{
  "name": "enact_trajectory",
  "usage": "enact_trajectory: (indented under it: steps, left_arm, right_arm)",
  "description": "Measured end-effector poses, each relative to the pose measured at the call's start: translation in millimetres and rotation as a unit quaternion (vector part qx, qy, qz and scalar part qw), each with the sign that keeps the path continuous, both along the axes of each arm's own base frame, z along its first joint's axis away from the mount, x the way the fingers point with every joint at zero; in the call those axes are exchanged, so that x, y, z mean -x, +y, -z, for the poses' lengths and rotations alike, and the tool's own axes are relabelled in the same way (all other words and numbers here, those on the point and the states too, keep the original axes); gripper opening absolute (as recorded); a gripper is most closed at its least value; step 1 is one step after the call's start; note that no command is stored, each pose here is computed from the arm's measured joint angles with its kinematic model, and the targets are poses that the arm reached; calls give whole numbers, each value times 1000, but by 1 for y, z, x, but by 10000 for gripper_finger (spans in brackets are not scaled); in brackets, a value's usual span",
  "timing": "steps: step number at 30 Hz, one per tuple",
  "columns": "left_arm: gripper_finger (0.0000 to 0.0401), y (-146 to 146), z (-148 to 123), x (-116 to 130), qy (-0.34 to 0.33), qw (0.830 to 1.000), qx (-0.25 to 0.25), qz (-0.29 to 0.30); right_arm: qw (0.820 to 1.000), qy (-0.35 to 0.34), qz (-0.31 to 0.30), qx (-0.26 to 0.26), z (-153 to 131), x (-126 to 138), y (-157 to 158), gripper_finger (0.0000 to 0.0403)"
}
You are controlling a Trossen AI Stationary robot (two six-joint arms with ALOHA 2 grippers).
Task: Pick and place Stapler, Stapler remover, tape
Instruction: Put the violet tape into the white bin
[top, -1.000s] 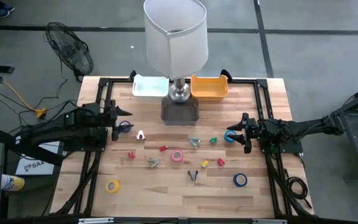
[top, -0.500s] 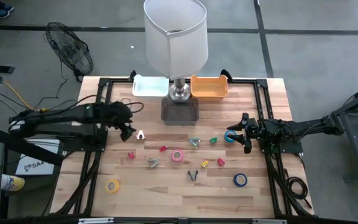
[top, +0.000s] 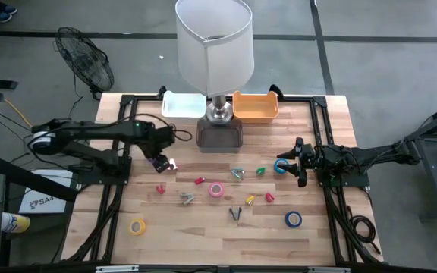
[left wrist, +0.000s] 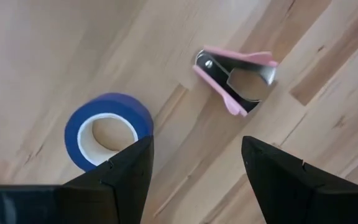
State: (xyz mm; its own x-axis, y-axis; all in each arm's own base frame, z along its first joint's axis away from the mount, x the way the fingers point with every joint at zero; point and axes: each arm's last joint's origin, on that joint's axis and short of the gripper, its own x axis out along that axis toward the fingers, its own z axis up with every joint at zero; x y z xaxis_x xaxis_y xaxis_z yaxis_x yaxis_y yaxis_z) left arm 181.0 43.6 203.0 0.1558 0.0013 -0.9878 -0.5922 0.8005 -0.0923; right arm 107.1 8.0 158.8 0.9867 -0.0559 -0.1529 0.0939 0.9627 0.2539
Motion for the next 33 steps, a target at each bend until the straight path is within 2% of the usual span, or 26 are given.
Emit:
enact_trajectory:
  steps: [11, 21, 26, 33]
  left_arm:
    - [237, 2, 6, 4, 53, 998, -29, -8]
    - [237, 0, 28, 12, 79, 996, -29, -28]
    - [237, 1, 35, 9, 57, 998, -35, -13]
    - [237, 1, 51, 7, 84, 996, -31, 28]
  right_arm:
    - [1000, 0, 0, 0, 0, 0, 0, 181]
    - [1000, 0, 0, 0, 0, 0, 0, 181]
    - [1000, 0, 0, 0, 0, 0, 0, 181]
    - [1000, 0, 0, 0, 0, 0, 0, 181]
